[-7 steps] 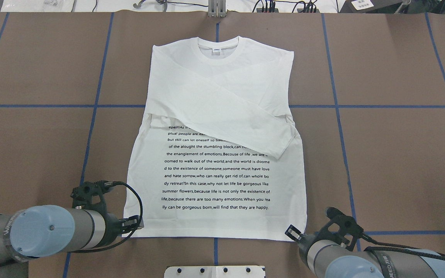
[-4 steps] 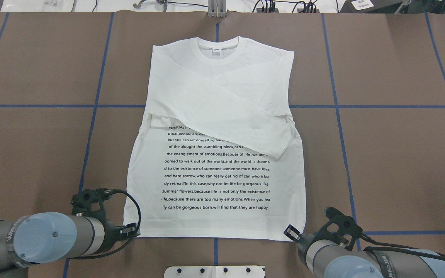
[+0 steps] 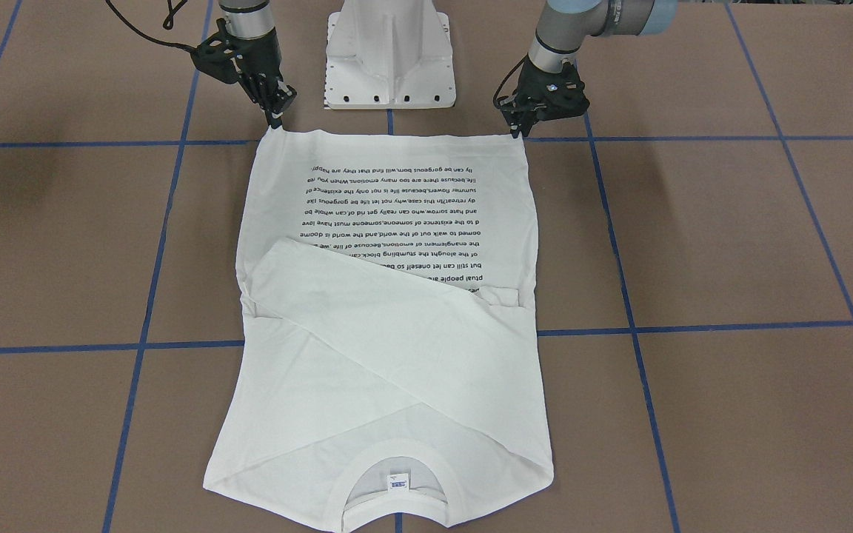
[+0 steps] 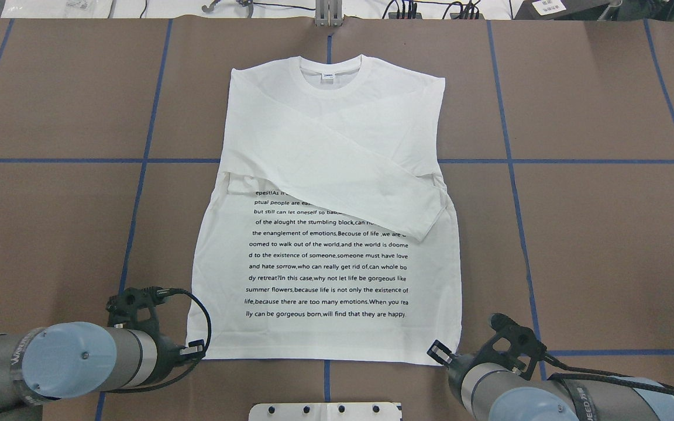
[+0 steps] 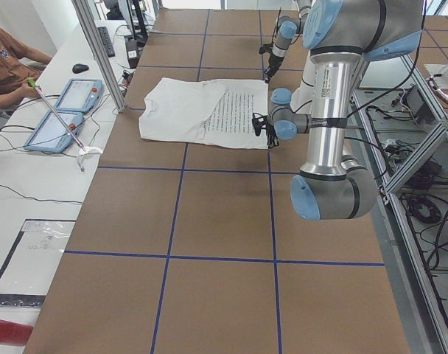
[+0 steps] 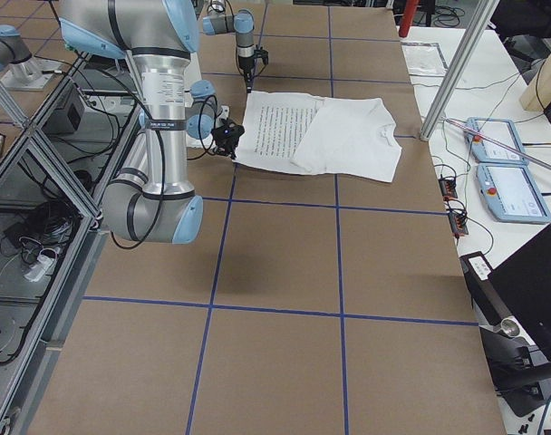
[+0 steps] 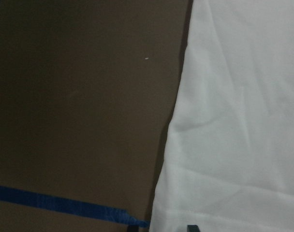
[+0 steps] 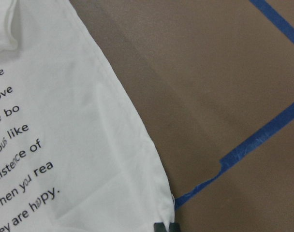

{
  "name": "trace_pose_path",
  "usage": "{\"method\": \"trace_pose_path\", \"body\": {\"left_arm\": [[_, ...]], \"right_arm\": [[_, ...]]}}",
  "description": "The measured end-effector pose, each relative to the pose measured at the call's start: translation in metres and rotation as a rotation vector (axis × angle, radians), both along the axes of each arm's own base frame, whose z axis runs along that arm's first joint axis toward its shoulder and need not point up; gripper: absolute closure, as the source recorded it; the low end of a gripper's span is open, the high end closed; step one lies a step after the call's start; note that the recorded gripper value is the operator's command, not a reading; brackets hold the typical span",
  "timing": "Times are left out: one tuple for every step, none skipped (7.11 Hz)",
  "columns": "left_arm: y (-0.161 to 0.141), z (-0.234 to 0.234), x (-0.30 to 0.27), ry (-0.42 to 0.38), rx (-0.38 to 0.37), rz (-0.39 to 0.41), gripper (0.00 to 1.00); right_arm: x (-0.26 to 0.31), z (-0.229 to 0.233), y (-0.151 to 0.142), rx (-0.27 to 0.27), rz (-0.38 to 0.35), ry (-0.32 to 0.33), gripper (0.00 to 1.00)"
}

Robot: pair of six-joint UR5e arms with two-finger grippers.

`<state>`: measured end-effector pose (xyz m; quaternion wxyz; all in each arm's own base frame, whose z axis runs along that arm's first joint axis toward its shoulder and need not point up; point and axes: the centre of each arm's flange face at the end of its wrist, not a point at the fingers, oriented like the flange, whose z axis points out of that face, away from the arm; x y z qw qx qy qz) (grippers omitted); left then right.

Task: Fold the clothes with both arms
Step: 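Lift the hem with both grippers and fold it toward the collar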

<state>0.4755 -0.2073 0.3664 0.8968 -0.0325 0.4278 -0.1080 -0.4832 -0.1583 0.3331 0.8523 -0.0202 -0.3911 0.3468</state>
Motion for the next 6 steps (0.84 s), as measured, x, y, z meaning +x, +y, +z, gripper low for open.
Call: {"method": "trace_pose_path", "body": {"left_arm": [[0.0, -0.001, -0.001, 0.004, -0.001, 0.0, 1.0], [0.001, -0.01, -0.005, 0.022, 0.0, 0.0, 1.0], [0.002, -0.025, -0.014, 0.054, -0.003, -0.003, 1.0], [0.005, -0.04, -0.023, 0.087, -0.014, -0.006, 1.0], [0.009, -0.055, -0.033, 0.116, -0.038, 0.005, 1.0], [0.016, -0.072, -0.045, 0.136, -0.079, 0.027, 1.0]], "right_arm": [[0.0, 0.0, 0.0, 0.0, -0.001, 0.0, 1.0], [-0.001, -0.002, 0.0, -0.001, -0.003, -0.003, 1.0], [0.001, -0.006, -0.002, -0.004, -0.007, -0.013, 1.0], [0.008, -0.014, -0.004, -0.009, -0.009, -0.031, 1.0], [0.016, -0.023, -0.003, -0.014, -0.016, -0.052, 1.0], [0.021, -0.031, 0.003, -0.019, -0.031, -0.071, 1.0]]}}
